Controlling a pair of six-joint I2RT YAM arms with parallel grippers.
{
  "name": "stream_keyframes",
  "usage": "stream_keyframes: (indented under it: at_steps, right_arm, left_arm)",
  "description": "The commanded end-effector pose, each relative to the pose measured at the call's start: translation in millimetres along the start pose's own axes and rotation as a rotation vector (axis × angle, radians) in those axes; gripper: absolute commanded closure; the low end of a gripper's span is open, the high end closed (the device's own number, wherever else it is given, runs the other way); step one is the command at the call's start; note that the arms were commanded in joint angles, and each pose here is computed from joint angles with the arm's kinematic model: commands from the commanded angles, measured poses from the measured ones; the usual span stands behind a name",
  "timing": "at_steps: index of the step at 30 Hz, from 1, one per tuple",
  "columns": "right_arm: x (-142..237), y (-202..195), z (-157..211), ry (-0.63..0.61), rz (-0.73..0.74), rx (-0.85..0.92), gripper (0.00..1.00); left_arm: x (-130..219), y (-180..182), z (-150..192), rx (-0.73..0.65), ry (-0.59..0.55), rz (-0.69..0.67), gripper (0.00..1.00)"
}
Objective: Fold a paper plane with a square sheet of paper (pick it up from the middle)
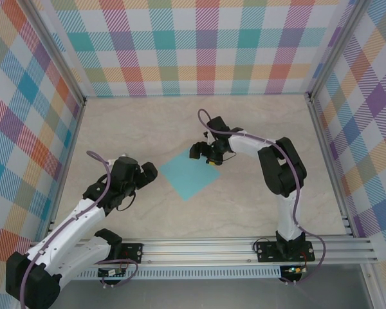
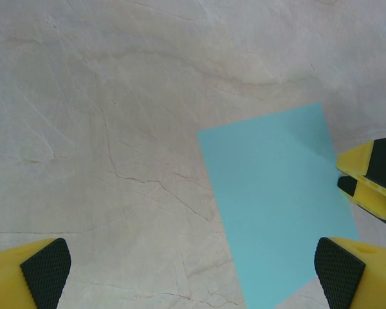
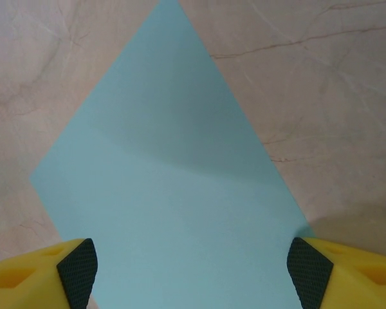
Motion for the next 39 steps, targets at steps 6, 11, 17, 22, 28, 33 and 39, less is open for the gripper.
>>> stream_keyframes:
  at_steps: [6, 11, 17, 22, 28, 33, 39]
  right_arm:
    - [16, -77, 64, -0.071, 0.158, -0.344, 0.24]
    - [48, -74, 85, -0.18, 0.166, -0.323, 0.26]
    - [71, -15, 74, -0.123, 0.035, -0.036, 0.23]
    - [41, -2, 74, -0.009, 0.052, -0.007, 0.24]
    - [25, -24, 74, 0.019, 0.151, -0.029, 0.23]
    - [22, -54, 82, 0.034, 0.206, -0.089, 0.23]
    - [34, -79, 91, 0.02, 0.236, -0.158, 0.23]
  left_arm:
    - [-1, 2, 6, 0.007, 0.027, 0.028, 0.0]
    - [-2, -1, 8, 0.005, 0.041, 0.042, 0.0]
    - [1, 1, 8, -0.007, 0.04, 0.038, 0.0]
    - [4, 2, 9, -0.013, 0.04, 0.044, 0.0]
    - [7, 2, 10, -0.023, 0.038, 0.06, 0.0]
    - [14, 2, 9, -0.032, 0.02, 0.081, 0.0]
    - [23, 4, 9, -0.023, -0.024, 0.122, 0.0]
Point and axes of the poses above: each hand's point on the last joint's axis, 136 mm out from that joint toward the fingers, its own x axis back along the fingers, its own y axis along the line the jaws close on, z = x × y, the point moved 4 cm from there along x, back along the fingers, and after that the axes turned 6 degrees about -x, right-handed, at the moved point
